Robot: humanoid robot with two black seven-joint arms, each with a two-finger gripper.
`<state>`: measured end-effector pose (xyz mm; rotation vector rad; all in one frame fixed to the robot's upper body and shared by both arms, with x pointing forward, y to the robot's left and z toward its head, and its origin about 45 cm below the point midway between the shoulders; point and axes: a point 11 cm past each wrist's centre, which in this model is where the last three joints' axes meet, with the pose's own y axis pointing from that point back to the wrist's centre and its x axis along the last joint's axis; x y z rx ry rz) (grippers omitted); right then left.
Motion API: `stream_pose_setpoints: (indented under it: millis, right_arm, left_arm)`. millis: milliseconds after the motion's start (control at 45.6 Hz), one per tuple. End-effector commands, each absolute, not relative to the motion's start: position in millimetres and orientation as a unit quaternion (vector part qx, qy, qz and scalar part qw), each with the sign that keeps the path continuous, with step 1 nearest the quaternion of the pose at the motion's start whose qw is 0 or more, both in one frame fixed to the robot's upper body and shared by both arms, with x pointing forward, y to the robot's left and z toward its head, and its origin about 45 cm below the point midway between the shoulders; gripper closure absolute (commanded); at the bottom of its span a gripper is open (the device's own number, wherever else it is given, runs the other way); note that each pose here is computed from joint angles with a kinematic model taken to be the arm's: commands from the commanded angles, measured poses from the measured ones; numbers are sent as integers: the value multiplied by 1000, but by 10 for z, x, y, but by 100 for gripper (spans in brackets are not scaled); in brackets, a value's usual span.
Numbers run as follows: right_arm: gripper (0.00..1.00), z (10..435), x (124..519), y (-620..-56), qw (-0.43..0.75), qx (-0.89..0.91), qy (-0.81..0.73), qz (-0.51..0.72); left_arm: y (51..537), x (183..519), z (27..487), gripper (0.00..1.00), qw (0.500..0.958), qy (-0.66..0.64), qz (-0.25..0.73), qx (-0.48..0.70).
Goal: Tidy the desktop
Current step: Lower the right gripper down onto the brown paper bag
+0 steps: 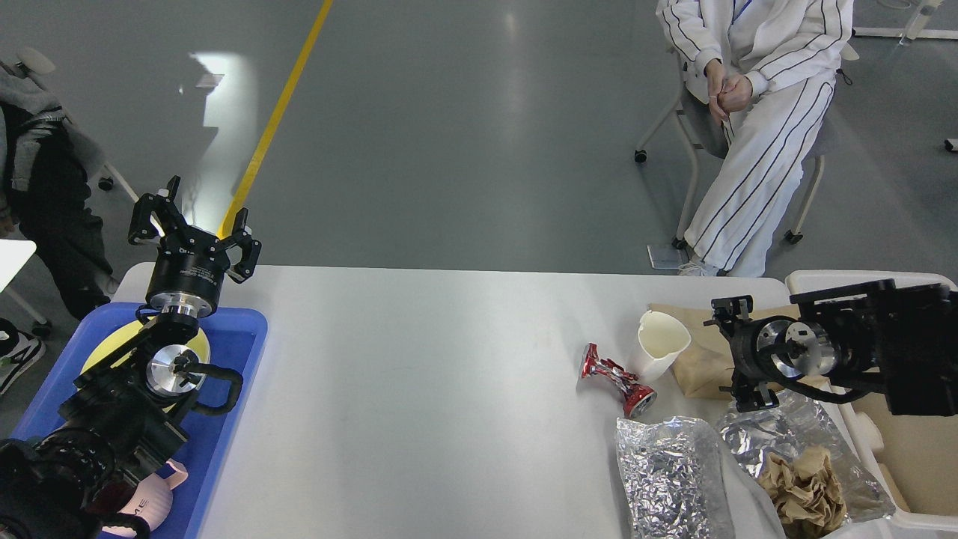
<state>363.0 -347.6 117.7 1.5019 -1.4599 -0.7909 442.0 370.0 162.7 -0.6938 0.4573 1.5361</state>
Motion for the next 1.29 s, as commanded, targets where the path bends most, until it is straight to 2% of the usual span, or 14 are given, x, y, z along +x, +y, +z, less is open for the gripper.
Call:
stream_pose_setpoints:
  millis: [0, 329, 394, 526, 614, 679, 723, 899, 920, 1271]
  right_arm:
    - [0, 1109, 3684, -3503, 429, 593, -606, -312]
    - [4, 808, 3666, -3474, 427, 569, -632, -308]
    - [8, 759, 3677, -3438, 422, 567, -636, -309]
    - [29, 711, 3719, -3442, 406, 563, -650, -310]
    - [35, 715, 3762, -3459, 402, 562, -656, -304]
    - [44, 711, 3770, -3474, 402, 560, -658, -302]
    - [52, 707, 3768, -3487, 402, 559, -659, -302]
    - [98, 692, 3751, -3486, 404, 559, -657, -303]
    - [100, 691, 3750, -3486, 405, 559, -657, -303]
    - [100, 708, 3758, -3429, 405, 564, -652, -306]
  left_arm:
    - [3701, 4419, 1626, 3, 642, 201, 674, -304]
    - [3701, 4419, 1626, 3, 642, 201, 674, -304]
    - [3701, 4419, 1626, 3, 642, 201, 674, -304]
    - [3701, 4419, 1626, 3, 642, 201, 674, -304]
    - [3701, 4419, 1626, 3, 642, 201, 674, -304]
    - [3701, 4419, 1626, 3, 642, 201, 674, -304]
    - [3701, 4419, 1626, 3, 642, 201, 674, -304]
    - [3701, 4419, 1626, 3, 642, 201, 674, -304]
    - [3702, 4414, 1619, 3, 642, 201, 675, -304]
    - [3702, 4414, 1619, 3, 642, 201, 675, -304]
